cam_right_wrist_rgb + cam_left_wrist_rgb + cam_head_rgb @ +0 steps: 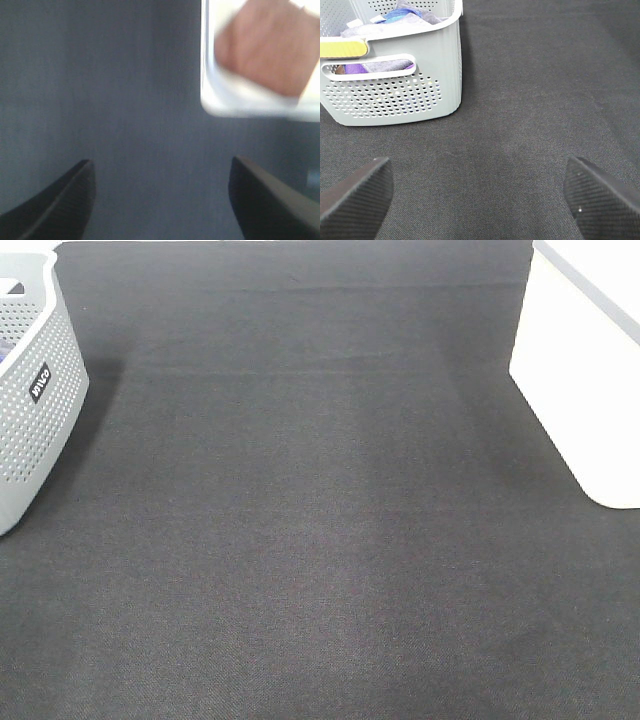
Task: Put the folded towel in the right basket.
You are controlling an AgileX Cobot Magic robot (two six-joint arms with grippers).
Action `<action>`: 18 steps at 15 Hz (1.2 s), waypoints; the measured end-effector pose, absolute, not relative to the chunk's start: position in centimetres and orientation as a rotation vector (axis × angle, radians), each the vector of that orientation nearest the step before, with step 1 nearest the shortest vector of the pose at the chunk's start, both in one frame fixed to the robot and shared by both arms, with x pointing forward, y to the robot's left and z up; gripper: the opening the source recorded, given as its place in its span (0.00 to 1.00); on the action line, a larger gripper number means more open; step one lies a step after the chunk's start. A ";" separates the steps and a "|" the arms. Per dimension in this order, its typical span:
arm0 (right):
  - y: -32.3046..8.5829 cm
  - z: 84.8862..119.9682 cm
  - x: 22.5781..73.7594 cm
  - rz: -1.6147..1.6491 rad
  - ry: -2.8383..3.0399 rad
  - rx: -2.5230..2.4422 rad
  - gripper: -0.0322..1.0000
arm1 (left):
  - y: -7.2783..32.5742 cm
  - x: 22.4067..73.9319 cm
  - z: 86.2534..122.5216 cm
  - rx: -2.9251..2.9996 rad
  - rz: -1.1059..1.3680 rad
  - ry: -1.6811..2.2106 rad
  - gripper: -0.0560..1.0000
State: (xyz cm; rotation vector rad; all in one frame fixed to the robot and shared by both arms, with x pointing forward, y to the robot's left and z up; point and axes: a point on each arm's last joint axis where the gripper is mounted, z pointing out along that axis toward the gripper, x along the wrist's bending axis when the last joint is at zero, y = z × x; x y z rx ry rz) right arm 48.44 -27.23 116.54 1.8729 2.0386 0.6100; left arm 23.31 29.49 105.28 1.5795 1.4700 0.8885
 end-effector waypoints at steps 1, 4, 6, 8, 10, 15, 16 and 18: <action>-27.5 115.0 45.7 0.584 2.045 1.912 0.71 | 29.5 23.3 105.3 1.580 0.889 1.470 0.88; -27.9 112.3 40.0 0.564 2.048 1.944 0.71 | 29.5 23.3 105.3 1.580 0.889 1.470 0.88; -28.2 111.2 37.5 0.575 2.033 1.949 0.71 | 29.5 23.3 105.3 1.580 0.889 1.470 0.88; -28.5 109.7 33.8 0.619 2.006 1.920 0.71 | 29.5 23.3 105.3 1.580 0.889 1.470 0.88; -28.7 108.0 30.7 0.668 1.973 1.886 0.71 | 29.5 23.3 105.3 1.580 0.889 1.470 0.88; -29.2 105.8 24.7 0.916 1.798 1.608 0.71 | 29.5 23.3 105.3 1.580 0.889 1.470 0.88; -29.3 105.7 24.0 0.948 1.770 1.546 0.71 | 29.5 23.3 105.3 1.580 0.889 1.470 0.88; -29.4 105.5 23.1 1.002 1.713 1.470 0.71 | 29.5 23.3 105.3 1.580 0.889 1.470 0.88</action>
